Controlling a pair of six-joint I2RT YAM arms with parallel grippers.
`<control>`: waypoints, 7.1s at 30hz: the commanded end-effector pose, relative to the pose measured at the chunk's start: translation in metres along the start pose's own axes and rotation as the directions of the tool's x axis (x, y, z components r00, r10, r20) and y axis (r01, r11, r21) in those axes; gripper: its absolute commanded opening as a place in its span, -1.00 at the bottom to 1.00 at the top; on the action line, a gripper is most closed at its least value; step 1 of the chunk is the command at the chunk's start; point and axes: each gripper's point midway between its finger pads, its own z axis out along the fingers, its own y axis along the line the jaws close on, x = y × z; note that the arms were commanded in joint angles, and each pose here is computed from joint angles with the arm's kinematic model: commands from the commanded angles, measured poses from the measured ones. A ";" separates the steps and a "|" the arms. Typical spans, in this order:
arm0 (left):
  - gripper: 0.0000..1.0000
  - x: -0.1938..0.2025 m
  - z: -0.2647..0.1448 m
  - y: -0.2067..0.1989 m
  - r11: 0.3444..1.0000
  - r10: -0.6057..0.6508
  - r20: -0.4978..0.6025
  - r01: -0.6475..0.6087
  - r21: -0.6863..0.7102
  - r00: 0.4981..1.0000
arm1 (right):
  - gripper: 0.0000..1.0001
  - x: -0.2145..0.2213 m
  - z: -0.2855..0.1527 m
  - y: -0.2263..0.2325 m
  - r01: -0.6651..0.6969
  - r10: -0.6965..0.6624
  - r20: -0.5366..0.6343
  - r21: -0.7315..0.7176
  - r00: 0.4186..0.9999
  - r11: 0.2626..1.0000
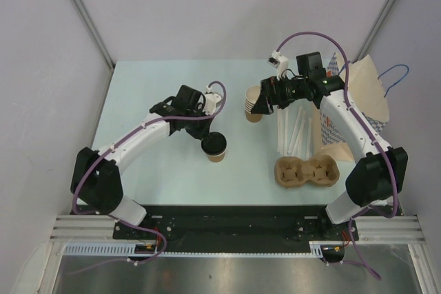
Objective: Pack the takeout coffee
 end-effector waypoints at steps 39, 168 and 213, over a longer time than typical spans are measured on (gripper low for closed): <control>-0.73 -0.020 0.002 -0.005 1.000 -0.004 0.037 0.003 0.019 0.999 | 0.99 -0.013 -0.001 0.006 0.030 -0.030 0.018 -0.024 0.999 0.999; -0.95 0.000 -0.030 -0.047 0.681 -0.526 0.041 0.392 0.619 0.849 | -1.00 0.056 0.132 0.102 -0.383 0.289 -0.273 -0.411 0.917 0.827; -1.00 0.082 0.060 -0.016 0.637 -0.625 -0.217 0.651 0.413 0.750 | -1.00 0.182 0.204 -0.021 -0.536 0.514 -0.413 0.072 0.751 0.841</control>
